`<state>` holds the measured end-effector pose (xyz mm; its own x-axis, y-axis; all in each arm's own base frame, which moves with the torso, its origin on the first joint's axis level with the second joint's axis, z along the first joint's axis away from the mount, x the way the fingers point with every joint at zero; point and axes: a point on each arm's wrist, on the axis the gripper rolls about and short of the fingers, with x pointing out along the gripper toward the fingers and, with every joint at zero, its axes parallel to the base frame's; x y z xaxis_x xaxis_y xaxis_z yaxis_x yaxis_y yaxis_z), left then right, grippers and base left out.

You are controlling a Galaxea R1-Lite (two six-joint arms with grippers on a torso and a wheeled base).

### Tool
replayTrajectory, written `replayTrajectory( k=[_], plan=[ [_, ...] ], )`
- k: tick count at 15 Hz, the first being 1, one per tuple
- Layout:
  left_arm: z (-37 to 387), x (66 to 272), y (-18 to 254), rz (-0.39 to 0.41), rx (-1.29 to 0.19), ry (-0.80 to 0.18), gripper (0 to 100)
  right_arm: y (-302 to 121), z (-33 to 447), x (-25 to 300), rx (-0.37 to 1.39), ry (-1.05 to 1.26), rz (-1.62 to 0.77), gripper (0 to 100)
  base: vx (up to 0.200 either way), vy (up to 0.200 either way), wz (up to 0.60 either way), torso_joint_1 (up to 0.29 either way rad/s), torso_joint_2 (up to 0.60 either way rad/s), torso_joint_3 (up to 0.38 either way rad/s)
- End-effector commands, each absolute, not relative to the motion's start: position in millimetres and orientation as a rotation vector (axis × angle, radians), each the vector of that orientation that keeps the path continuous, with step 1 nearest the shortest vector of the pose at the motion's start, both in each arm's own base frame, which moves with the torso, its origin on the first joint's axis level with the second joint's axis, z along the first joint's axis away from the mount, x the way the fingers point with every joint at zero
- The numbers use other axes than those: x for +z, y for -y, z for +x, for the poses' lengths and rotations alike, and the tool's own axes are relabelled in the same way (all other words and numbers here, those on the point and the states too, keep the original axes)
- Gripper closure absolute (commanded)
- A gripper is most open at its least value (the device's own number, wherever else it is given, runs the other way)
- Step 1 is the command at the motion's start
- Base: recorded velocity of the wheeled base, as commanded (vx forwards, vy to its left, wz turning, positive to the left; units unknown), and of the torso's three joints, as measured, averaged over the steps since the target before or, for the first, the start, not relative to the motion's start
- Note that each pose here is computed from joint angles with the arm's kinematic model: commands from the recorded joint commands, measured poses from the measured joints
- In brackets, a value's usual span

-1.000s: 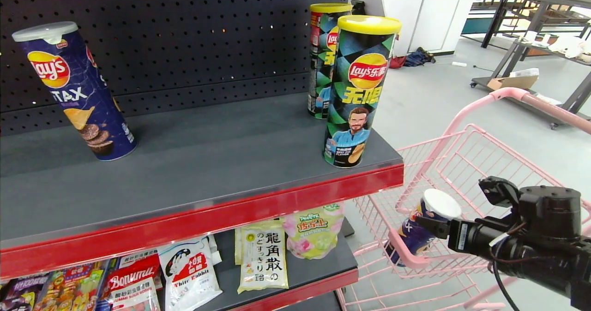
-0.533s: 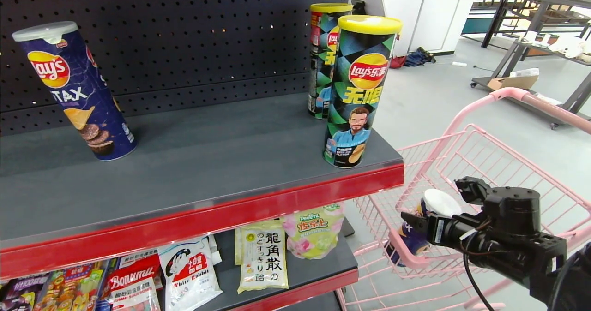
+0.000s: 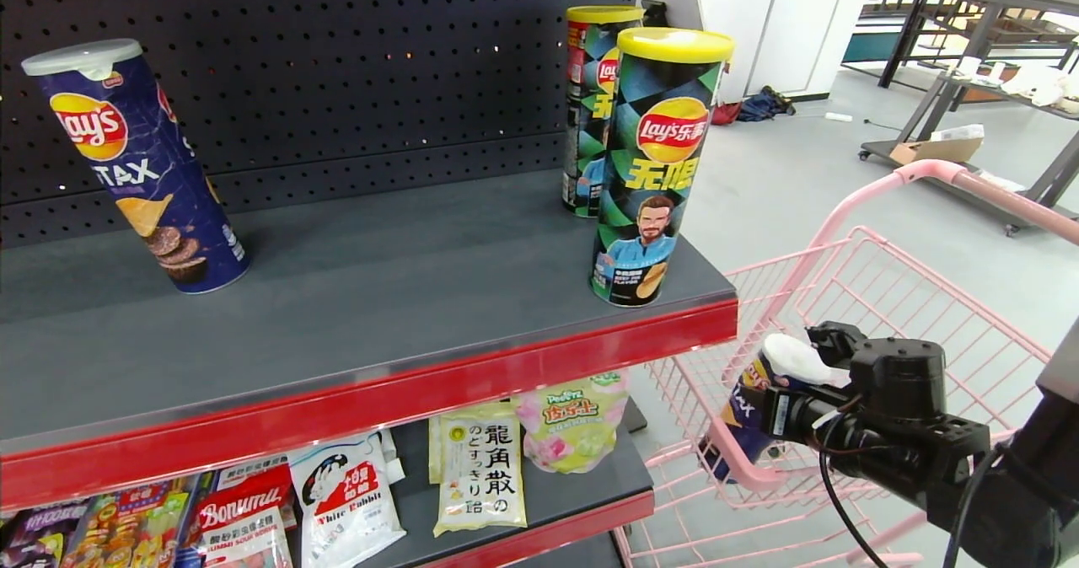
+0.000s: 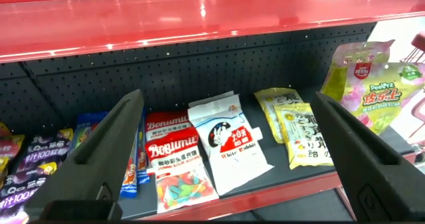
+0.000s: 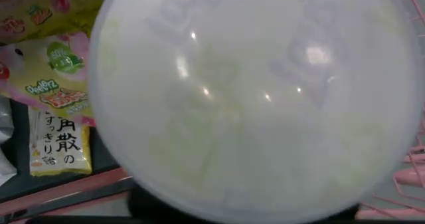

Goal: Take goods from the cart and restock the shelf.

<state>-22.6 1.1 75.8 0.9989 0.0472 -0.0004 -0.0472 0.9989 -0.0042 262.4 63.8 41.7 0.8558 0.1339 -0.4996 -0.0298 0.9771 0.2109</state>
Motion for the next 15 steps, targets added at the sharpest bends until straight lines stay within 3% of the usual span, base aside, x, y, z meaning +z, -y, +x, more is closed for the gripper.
replayTrajectory(
  k=[1,4,6,9,10,11,12,14,15],
  plan=[
    [-22,76,-1,-0.005,0.048,-0.001,0,-64,263,40,0.078,-0.543,0.196,100,0.000,0.000,0.00,0.000,0.00,0.000],
    [-22,76,-1,-0.005,0.048,-0.001,0,-56,280,78,0.029,-0.368,0.204,100,0.000,0.000,0.00,0.000,0.00,0.000],
    [-22,76,-1,-0.005,0.048,-0.001,0,-31,301,139,0.005,-0.205,0.108,100,0.000,0.000,0.00,0.000,0.00,0.000],
    [-22,76,-1,-0.005,0.048,-0.001,0,-25,283,218,0.029,-0.161,0.088,100,0.000,0.000,0.00,0.000,0.00,0.000],
    [-22,76,-1,-0.005,0.048,-0.001,0,-25,255,252,0.039,-0.177,0.084,100,0.000,0.000,0.00,0.000,0.00,0.000],
    [-22,76,-1,-0.005,0.048,-0.001,0,-25,246,259,0.043,-0.181,0.084,100,0.000,0.000,0.00,0.000,0.00,0.000],
    [-22,76,-1,-0.005,0.048,-0.001,0,-27,201,282,0.076,-0.178,0.081,100,0.000,0.000,0.00,0.000,0.00,0.000],
    [-22,76,-1,-0.005,0.048,-0.001,0,-19,156,288,0.049,-0.194,0.045,100,0.000,0.000,0.00,0.000,0.00,0.000],
    [-22,76,-1,-0.005,0.048,-0.001,0,-9,96,283,-0.022,-0.236,-0.078,100,0.000,0.000,0.00,0.000,0.00,0.000]
  ],
)
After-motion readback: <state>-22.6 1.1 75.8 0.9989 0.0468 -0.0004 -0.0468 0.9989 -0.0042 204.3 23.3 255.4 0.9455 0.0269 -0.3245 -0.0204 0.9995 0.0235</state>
